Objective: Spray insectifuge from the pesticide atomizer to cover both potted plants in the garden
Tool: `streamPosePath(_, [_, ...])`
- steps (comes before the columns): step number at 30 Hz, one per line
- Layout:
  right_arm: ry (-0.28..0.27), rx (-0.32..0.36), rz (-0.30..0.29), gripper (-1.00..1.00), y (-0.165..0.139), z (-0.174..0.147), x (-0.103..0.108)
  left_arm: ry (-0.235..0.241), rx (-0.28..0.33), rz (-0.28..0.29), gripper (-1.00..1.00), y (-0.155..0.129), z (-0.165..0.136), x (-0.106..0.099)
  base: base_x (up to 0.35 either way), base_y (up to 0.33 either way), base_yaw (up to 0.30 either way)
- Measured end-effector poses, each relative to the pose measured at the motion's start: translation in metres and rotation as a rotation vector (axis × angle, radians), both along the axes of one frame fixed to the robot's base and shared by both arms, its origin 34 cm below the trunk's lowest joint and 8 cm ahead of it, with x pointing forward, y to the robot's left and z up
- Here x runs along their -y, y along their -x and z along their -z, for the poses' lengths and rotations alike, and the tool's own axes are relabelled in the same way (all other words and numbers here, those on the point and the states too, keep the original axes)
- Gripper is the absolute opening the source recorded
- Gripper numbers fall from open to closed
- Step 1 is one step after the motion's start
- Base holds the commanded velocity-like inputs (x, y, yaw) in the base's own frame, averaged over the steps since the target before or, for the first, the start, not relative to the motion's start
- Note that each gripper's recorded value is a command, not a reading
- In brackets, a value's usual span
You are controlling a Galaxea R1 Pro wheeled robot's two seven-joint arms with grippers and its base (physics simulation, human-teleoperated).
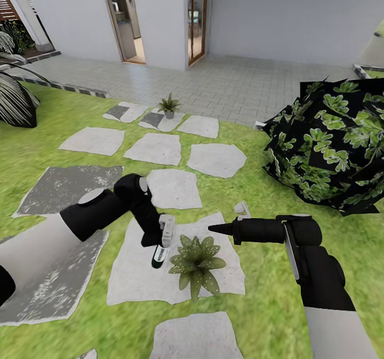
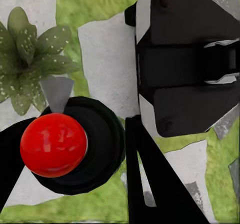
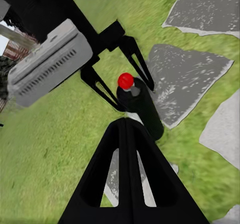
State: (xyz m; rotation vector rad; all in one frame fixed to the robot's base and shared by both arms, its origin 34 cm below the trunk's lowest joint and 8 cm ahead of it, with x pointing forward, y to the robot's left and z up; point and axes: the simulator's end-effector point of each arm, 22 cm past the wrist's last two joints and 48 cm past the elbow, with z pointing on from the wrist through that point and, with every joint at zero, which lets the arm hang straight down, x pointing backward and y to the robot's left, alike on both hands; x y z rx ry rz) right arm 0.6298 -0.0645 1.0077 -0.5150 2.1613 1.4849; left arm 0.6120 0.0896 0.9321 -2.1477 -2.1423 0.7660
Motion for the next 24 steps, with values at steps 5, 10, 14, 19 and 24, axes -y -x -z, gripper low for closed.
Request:
streamPosePath(5, [0.0,0.0,0.0,-1.0,0.0,0.0,0.0,-0.057,-0.014,-0.061,-1.0,-0.003,0.012,-0.049,0.0,0.0,0.0])
streamPosePath(10, [0.003,0.0,0.003,-1.0,-0.001,0.0,0.002,-0.121,-0.019,-0.113,-1.0,-0.005,0.021,-0.102,0.0,0.0,0.0])
streamPosePath(14, [0.001,0.0,0.006,-1.0,-0.001,0.0,0.003,-0.151,-0.02,-0.175,-1.0,-0.007,0.023,-0.14,0.0,0.0,0.0])
streamPosePath(19, [0.002,0.0,0.007,-1.0,-0.001,0.0,0.004,-0.074,-0.004,-0.298,-1.0,-0.024,0.012,-0.147,0.0,0.0,0.0])
streamPosePath(24, [0.001,0.001,0.008,1.0,-0.001,0.0,0.005,-0.046,-0.009,-0.358,-1.0,-0.025,0.013,-0.153,0.0,0.0,0.0])
